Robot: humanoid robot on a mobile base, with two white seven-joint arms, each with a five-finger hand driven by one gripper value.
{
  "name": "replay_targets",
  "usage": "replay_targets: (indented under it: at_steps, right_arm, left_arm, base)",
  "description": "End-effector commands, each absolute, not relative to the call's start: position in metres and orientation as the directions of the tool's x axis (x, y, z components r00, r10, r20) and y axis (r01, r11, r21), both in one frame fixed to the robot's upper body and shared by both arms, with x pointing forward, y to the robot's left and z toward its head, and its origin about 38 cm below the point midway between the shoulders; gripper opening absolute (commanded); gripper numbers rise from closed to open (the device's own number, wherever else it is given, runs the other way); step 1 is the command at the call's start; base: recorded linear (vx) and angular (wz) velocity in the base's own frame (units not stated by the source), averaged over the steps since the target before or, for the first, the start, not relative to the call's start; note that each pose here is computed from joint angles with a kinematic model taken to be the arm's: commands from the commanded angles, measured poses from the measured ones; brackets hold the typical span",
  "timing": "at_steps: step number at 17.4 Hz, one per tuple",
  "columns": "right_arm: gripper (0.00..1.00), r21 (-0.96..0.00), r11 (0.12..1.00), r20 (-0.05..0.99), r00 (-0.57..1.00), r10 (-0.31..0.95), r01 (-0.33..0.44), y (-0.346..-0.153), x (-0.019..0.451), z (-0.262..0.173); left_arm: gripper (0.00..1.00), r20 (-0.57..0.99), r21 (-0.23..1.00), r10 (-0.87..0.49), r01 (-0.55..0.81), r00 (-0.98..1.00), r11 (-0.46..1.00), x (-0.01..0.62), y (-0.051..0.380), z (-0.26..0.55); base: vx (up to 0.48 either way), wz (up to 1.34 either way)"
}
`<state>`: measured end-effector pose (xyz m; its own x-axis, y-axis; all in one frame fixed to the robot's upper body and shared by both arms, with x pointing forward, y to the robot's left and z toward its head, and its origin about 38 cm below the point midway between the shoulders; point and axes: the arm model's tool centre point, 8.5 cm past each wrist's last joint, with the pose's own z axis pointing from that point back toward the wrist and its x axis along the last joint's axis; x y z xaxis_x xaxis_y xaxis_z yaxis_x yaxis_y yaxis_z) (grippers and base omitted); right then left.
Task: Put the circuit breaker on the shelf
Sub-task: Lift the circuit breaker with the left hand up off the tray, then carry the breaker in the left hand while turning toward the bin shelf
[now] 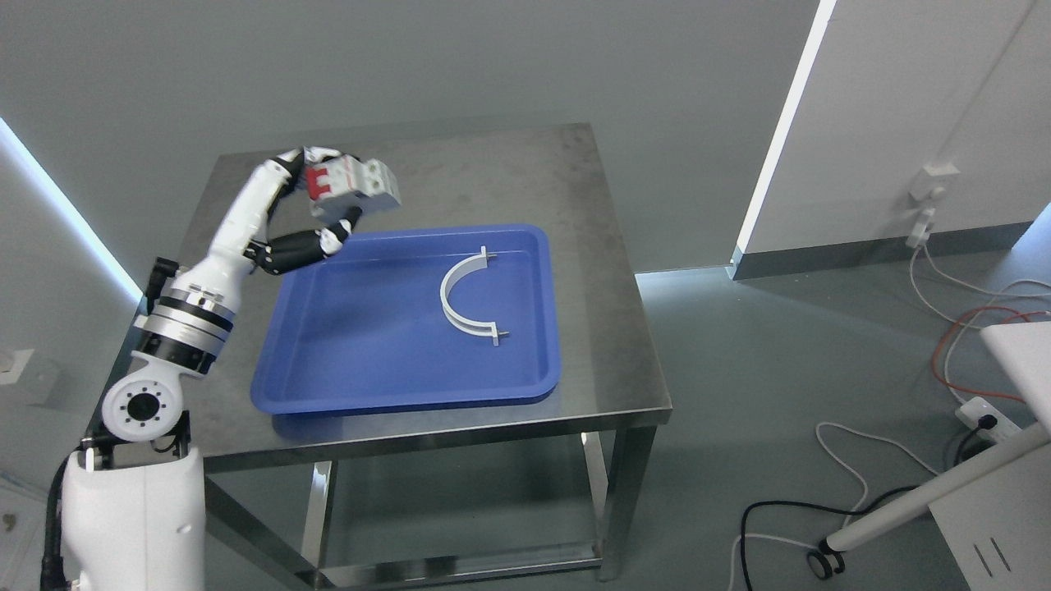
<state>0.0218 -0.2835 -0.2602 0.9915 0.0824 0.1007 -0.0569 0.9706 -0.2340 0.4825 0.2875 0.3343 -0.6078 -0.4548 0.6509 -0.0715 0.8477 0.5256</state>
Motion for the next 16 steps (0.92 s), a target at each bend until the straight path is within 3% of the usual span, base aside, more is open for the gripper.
replay_targets:
  at_steps: [1, 5, 16]
  right_arm:
    - [1.00, -0.246, 0.966, 0.062, 0.993, 0.102, -0.084, -0.293, 0.018, -0.259]
    - [1.00, -0.246, 0.966, 0.063, 0.993, 0.102, -0.083, -0.293, 0.018, -0.259]
    - [1.00, -0.246, 0.966, 0.062, 0.993, 0.102, -0.084, -0.293, 0.018, -0.259]
  left_arm:
    - [0.04, 0.700, -0.008, -0.282, -0.402, -0.657, 0.916, 0.460, 0.354, 0.339]
    - [0.04, 0.708, 0.033, -0.221, -0.282, -0.671, 0.959, 0.447, 0.341, 0.319]
    - [0.04, 0.737, 0.080, -0.202, -0.213, -0.645, 0.974, 0.427, 0.340, 0.290]
  base:
    - [-0.066, -0.17]
    - [-0.152, -0.21]
    - [-0.279, -0.02]
